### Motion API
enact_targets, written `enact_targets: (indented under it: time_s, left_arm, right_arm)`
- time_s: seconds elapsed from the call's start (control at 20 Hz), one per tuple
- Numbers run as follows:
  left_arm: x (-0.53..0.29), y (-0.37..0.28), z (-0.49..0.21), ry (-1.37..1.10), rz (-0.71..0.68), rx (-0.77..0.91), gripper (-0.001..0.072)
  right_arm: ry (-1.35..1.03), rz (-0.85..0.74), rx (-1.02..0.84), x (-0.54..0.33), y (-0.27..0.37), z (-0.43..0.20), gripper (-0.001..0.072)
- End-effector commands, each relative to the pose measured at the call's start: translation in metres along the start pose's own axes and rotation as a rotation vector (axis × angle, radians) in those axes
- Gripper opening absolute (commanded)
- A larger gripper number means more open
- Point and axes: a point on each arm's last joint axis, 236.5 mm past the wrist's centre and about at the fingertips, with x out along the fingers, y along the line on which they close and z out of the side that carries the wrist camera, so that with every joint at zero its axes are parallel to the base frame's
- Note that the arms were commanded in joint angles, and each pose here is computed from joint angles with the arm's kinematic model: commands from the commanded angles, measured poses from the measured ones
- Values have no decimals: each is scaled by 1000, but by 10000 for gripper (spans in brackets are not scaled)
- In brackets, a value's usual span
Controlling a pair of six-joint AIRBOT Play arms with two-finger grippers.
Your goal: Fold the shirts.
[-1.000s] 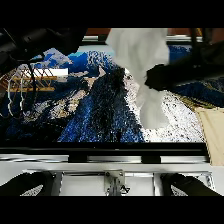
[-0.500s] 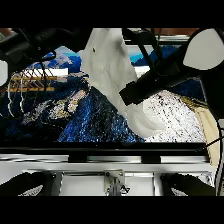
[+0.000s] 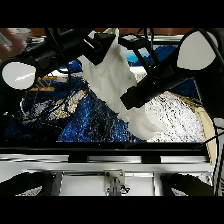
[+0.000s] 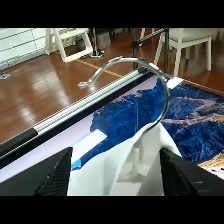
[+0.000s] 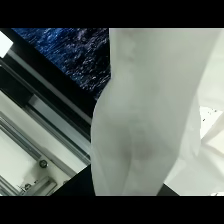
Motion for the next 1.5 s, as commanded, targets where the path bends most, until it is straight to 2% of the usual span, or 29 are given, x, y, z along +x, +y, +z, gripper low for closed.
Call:
enact_targets:
  time_s: [0.0, 0.05, 0.1, 0.15, 0.25, 0.4, 0.45, 0.5, 0.55, 0.6, 0.65, 0.7, 0.75, 0.8, 1.05, 1.1, 1.15, 1.45]
  left_arm:
    - [11, -7, -5, -8, -6, 5, 580]
    - [13, -10, -5, -13, -8, 4, 578]
    - [16, -13, -5, -20, -11, 3, 514]
    - [19, -16, -5, -29, -10, 2, 347]
    - [23, -17, -4, -43, -5, 1, 68]
    - [22, -11, -2, -50, 8, 1, 50]
    - [20, -8, 0, -53, 14, 2, 49]
    - [18, -3, 1, -57, 23, 3, 49]
    - [15, 3, 4, -61, 36, 3, 49]
    - [11, 10, 8, -68, 50, 5, 49]
    - [7, 16, 11, -74, 62, 5, 49]
    - [3, 22, 15, -82, 74, 7, 49]
    - [-1, 27, 18, -88, 85, 8, 48]
    - [-3, 30, 20, -91, 91, 9, 49]
    - [-3, 26, 15, -66, 74, 9, 49]
    - [-3, 27, 15, -66, 75, 9, 49]
    - [-3, 27, 15, -65, 76, 9, 49]
    - [-7, 47, 12, -59, 116, 17, 50]
  right_arm:
    - [19, 0, -16, 0, 0, -4, 85]
    - [19, 0, -22, 0, 0, -4, 85]
    - [19, 0, -26, 0, 0, -4, 85]
    - [19, 0, -30, 0, 0, -4, 85]
    - [19, 0, -31, 0, 0, -4, 85]
    - [19, -4, -33, 0, -1, -4, 87]
    - [18, -4, -33, 0, -1, -4, 107]
    - [17, -7, -32, 0, -2, -4, 208]
    - [18, -11, -33, 0, -3, -4, 361]
    - [17, -12, -43, 0, -3, -4, 373]
    - [16, -13, -47, 0, -3, -4, 373]
    - [9, -16, -52, 0, -4, -2, 340]
    - [-4, -18, -53, 0, -4, 1, 245]
    - [-27, -25, -52, 0, -6, 7, 185]
    - [-150, -34, -62, -3, -7, 36, 220]
    - [-163, -35, -69, -4, -7, 39, 206]
    - [-174, -37, -76, -4, -7, 41, 84]
    - [-217, -63, -109, -14, -10, 46, 85]
